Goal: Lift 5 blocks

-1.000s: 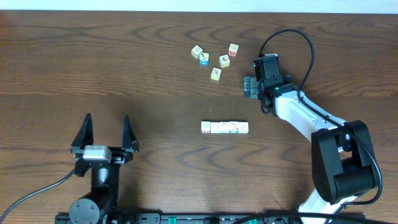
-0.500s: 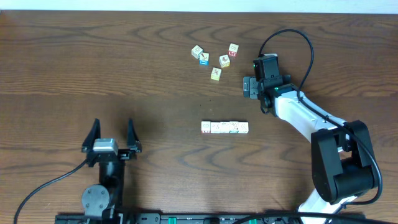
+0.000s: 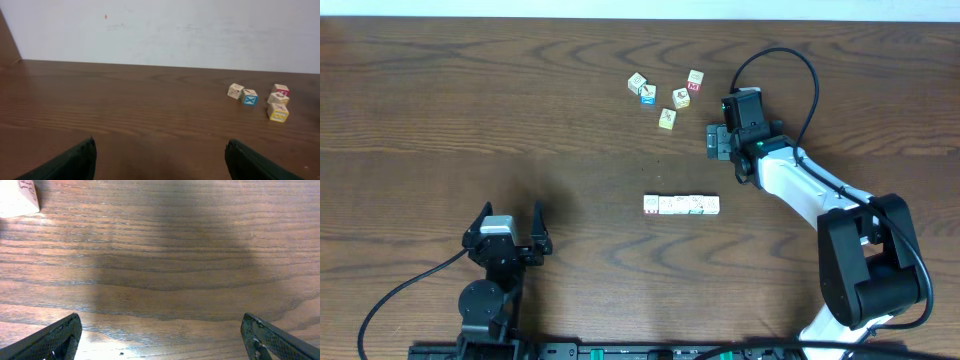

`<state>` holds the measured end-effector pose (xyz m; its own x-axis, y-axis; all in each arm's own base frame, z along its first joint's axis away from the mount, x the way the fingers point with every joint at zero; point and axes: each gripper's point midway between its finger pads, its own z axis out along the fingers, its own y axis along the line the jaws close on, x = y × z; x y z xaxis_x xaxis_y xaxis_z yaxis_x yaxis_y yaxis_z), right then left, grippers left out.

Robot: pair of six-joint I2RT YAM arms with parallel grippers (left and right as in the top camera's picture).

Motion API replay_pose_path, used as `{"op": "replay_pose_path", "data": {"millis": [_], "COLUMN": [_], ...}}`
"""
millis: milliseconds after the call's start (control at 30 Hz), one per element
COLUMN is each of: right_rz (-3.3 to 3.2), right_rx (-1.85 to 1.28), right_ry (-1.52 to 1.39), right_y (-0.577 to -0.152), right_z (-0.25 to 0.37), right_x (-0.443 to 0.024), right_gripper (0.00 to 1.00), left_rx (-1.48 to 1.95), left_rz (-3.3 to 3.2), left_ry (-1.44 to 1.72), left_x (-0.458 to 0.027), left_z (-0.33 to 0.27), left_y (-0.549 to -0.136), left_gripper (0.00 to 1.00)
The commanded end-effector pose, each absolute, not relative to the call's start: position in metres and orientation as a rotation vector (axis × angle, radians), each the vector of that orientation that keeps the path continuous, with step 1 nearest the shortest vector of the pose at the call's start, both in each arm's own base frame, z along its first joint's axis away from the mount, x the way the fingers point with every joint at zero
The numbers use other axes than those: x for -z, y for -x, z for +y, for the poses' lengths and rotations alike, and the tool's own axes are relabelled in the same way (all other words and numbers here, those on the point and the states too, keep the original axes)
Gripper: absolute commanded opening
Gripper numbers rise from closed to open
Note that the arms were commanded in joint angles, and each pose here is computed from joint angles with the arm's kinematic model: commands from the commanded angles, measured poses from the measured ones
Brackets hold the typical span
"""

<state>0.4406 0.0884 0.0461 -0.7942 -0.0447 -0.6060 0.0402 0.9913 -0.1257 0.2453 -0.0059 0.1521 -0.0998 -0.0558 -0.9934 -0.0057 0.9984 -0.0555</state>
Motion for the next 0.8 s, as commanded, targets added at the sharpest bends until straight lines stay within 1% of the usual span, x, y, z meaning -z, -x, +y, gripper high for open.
{"op": "replay_pose_path", "data": {"millis": [0, 667, 767], "right_rz": [2.481, 2.481, 2.488], "right_rx": [0.191, 0.191, 0.172], "right_ry": [0.016, 0.016, 0.023], "right_y": [-0.4425, -0.4425, -0.4375], "right_z": [0.0898, 0.0896, 0.091], "right_x": [-0.0448, -0.0448, -0.0527], "right_gripper": [0.99, 0.99, 0.99], "left_rx": [0.032, 0.031, 0.031], "left_rz": [1.725, 1.728, 1.728], "left_ry": [0.061, 0.06, 0.06], "left_x": [-0.1363, -0.1359, -0.1359], "left_z": [-0.0027, -0.0026, -0.0026], "left_y": [-0.2435, -0.2436, -0.2436], "left_gripper": [0.83, 0.83, 0.83]}}
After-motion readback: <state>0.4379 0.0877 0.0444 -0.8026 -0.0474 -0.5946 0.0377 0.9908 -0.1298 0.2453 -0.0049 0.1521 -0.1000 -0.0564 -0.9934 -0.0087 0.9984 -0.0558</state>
